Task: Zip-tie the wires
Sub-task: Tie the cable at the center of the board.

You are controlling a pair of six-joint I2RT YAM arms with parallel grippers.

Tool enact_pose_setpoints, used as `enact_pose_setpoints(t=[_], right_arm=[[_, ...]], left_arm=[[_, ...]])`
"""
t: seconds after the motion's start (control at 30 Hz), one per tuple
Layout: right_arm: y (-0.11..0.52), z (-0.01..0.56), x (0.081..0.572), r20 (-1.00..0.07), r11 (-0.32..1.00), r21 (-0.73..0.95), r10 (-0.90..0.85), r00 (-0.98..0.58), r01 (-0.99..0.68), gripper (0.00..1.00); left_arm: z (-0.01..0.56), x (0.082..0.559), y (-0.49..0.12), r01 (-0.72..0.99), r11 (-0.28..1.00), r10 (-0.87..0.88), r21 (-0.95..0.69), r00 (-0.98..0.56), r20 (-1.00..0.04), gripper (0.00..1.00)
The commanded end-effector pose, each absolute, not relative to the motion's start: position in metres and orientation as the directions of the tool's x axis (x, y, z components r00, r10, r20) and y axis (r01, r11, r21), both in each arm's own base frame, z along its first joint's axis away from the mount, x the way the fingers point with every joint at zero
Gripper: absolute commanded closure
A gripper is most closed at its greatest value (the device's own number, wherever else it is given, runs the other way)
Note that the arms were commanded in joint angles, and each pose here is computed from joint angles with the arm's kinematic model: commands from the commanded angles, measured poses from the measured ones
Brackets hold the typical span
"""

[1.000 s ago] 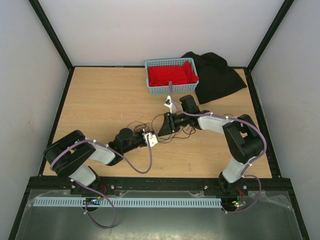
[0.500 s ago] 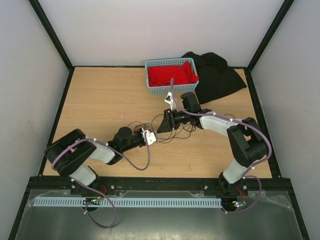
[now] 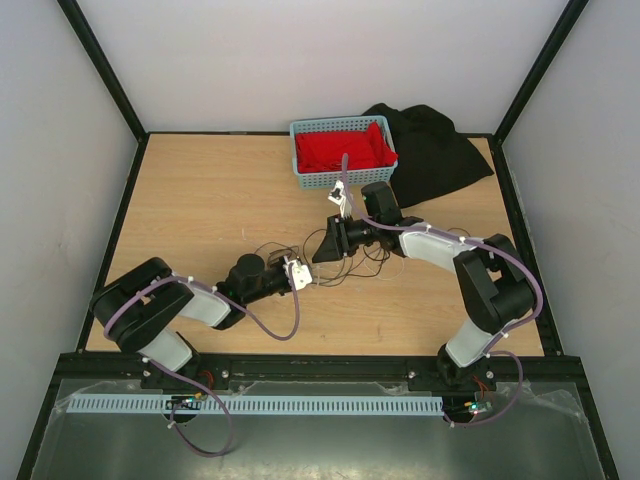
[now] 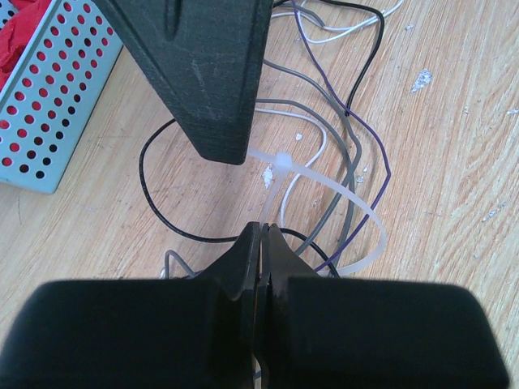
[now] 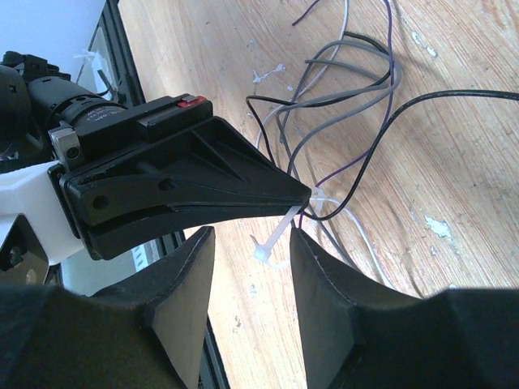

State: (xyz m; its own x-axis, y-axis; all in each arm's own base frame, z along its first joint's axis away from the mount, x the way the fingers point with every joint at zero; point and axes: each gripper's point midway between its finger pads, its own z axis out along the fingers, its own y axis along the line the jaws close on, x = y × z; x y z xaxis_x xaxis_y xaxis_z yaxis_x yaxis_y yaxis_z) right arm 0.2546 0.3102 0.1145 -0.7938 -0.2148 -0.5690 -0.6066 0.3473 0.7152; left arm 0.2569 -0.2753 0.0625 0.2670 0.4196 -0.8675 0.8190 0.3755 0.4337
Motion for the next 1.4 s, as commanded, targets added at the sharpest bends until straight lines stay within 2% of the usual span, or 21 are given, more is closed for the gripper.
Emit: enact_pose_setpoints(t=[0.0, 0.43, 1.0, 1.1, 1.3, 1.33, 1.37], right_arm=[[0.315, 0.123, 0.258, -0.588, 0.306, 0.719, -0.211, -0.781, -0.624, 0.49], [0.317, 0.12, 0.251, -0.571, 0.282, 0.741, -0.213, -0.793, -0.609, 0.54], [0.312, 0.103, 0.245, -0.548, 0.31, 0.741, -0.233, -0.803, -0.596, 0.56], [0.312, 0.102, 0.245, -0.546, 0.311, 0.742, -0.234, -0.804, -0.594, 0.63], [0.314, 0.104, 0.246, -0.547, 0.303, 0.744, -0.235, -0.803, -0.596, 0.95], [0.315, 0.105, 0.247, -0.548, 0.303, 0.744, -0.233, -0.803, -0.596, 1.0], [0.315, 0.106, 0.249, -0.552, 0.305, 0.742, -0.229, -0.802, -0.598, 1.0]], left_arm=[[0.074, 0.261, -0.282, 0.814, 0.384, 0.381, 0.435, 0.29, -0.878, 1.0], [0.074, 0.261, -0.283, 0.816, 0.382, 0.378, 0.433, 0.29, -0.879, 1.0], [0.073, 0.262, -0.283, 0.816, 0.385, 0.379, 0.432, 0.287, -0.88, 1.0], [0.073, 0.262, -0.283, 0.817, 0.382, 0.379, 0.432, 0.288, -0.88, 1.0], [0.074, 0.262, -0.283, 0.816, 0.383, 0.377, 0.433, 0.29, -0.88, 1.0], [0.075, 0.262, -0.283, 0.815, 0.384, 0.376, 0.433, 0.29, -0.88, 1.0], [0.077, 0.261, -0.283, 0.816, 0.384, 0.371, 0.433, 0.293, -0.881, 1.0]])
